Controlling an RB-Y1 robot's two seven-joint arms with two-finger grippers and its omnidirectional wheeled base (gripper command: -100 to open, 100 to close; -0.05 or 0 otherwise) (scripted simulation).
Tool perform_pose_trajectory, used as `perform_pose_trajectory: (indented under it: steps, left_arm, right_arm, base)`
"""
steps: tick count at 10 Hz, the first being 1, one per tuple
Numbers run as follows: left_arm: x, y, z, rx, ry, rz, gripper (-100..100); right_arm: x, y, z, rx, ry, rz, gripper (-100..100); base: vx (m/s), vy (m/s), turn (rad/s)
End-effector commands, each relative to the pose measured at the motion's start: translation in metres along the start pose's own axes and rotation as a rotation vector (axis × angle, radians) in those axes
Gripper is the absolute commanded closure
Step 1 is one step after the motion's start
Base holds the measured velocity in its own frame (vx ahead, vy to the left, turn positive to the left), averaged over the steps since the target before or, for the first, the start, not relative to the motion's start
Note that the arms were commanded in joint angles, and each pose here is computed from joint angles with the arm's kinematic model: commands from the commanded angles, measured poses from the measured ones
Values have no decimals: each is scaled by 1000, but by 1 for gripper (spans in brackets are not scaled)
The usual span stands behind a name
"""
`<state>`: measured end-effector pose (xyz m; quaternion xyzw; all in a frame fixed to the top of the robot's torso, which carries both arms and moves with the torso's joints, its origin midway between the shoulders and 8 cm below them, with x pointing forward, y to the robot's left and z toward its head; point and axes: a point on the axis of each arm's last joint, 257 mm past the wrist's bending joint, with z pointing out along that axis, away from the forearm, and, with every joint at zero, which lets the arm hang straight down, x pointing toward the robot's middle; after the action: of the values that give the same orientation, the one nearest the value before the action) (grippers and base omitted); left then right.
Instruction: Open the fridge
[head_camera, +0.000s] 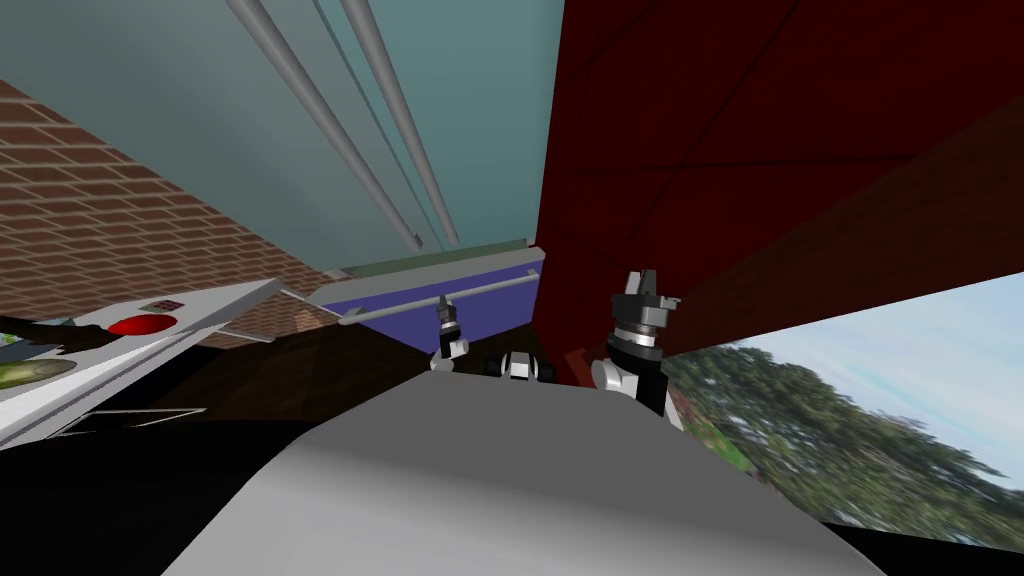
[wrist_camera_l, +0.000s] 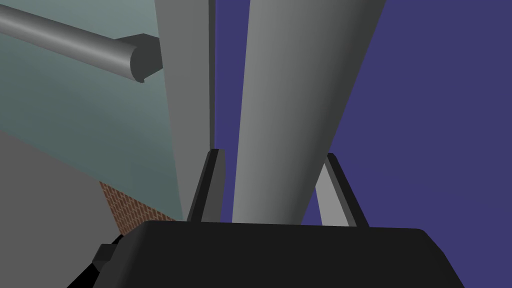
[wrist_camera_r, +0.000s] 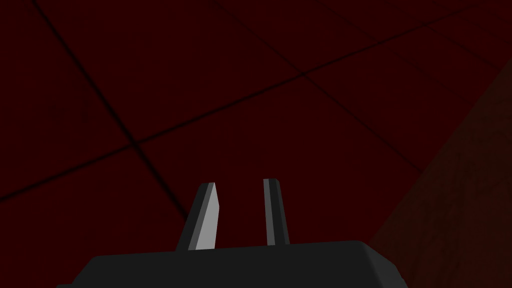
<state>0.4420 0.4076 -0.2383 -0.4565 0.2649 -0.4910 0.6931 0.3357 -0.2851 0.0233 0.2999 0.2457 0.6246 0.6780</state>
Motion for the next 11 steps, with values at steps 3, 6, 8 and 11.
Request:
perform_pose_trajectory:
  steps: [3,6,8,11]
  left_arm:
    - [6,-3,1,6,9,-10,100]
    - [7,-4,1,8,11,-15,100]
    - [9,-5,0,10,12,-20,100]
    - [10,4,-10,-24,15,-16,100]
  right_arm:
    - [11,-4,3,7,19,13,0]
    - [20,-6,5,10,33,30,0]
    - [24,-7,6,11,40,43,0]
    - [24,-7,6,12,40,43,0]
  base:
    - [-79,-29,39]
    - [-165,-54,36]
    - [-170,-63,-23]
    - [-124,-55,10]
